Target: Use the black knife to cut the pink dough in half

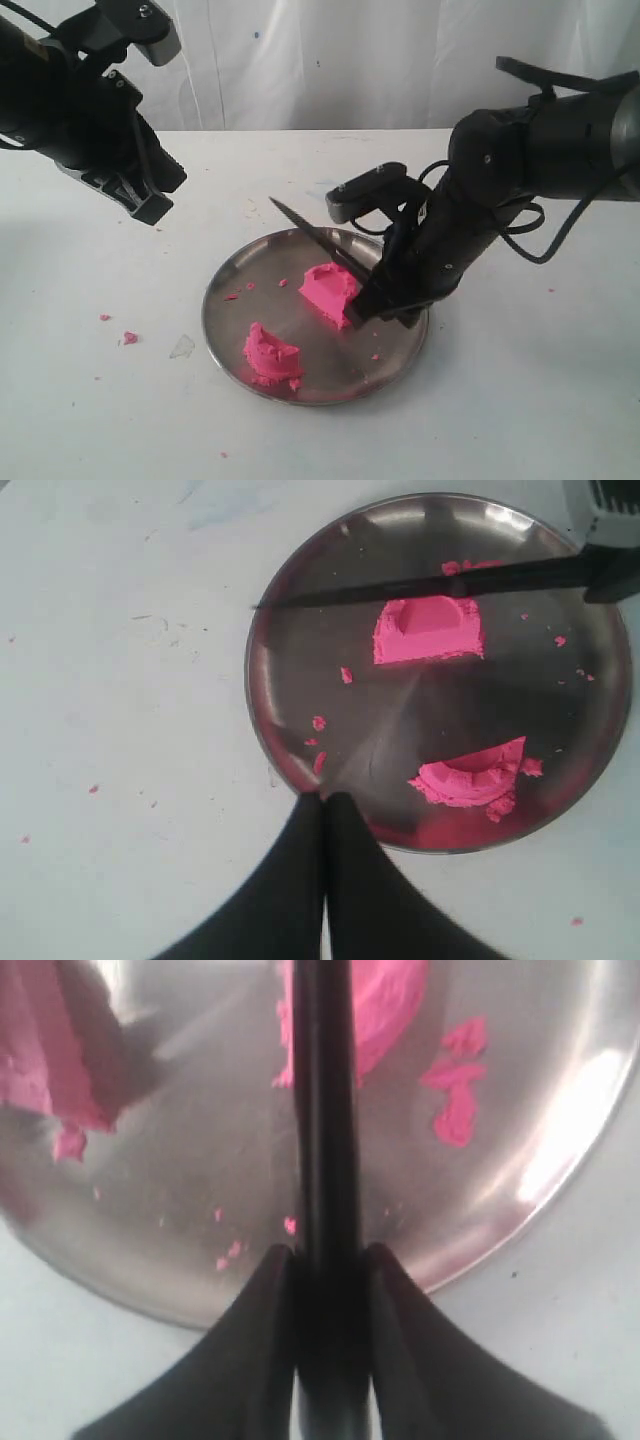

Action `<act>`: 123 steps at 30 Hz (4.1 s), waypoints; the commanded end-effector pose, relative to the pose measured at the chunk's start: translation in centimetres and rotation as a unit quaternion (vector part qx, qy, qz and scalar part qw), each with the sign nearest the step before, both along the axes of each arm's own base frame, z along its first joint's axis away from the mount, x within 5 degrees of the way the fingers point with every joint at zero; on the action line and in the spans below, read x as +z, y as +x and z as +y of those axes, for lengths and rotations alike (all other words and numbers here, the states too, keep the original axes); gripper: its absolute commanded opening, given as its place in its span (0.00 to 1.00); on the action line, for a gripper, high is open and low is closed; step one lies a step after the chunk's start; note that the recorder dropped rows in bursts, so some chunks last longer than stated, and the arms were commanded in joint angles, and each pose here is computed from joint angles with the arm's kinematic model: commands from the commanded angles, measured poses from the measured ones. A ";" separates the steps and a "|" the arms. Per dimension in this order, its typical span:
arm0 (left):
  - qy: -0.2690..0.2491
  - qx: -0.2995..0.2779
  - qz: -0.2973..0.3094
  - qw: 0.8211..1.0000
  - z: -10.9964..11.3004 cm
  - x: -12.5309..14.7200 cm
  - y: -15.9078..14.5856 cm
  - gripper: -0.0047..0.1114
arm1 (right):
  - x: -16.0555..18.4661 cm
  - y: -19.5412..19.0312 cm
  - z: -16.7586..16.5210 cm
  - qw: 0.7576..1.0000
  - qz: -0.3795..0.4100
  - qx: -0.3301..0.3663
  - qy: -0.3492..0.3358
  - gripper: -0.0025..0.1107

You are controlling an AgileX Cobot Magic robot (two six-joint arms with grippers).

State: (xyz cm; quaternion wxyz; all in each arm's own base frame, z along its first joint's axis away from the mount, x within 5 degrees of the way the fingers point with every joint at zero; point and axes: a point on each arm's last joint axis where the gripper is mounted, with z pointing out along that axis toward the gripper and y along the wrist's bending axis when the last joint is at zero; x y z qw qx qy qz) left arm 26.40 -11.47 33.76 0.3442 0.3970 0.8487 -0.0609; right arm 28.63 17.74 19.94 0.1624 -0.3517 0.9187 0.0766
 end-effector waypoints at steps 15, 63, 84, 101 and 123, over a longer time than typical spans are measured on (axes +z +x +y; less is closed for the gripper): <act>-0.006 0.001 0.009 1.000 -0.1 -0.1 -0.3 0.04 | -0.8 2.7 -4.2 0.992 0.014 -0.127 0.003 0.02; -0.012 0.015 0.035 0.999 0.0 -0.3 -0.6 0.04 | -5.9 3.2 -2.3 0.991 0.092 -0.082 0.044 0.14; -0.012 0.015 0.035 0.999 0.0 -0.3 -0.6 0.04 | -2.2 4.1 -2.4 0.997 0.026 -0.056 0.043 0.36; -0.011 0.014 0.033 0.999 0.0 -0.3 -0.6 0.04 | 2.8 5.1 -14.6 0.939 -0.153 -0.293 -0.094 0.02; -0.071 0.081 0.076 0.991 -0.2 -0.3 -0.7 0.04 | 8.5 -16.8 -15.7 0.814 -0.507 -0.208 0.195 0.02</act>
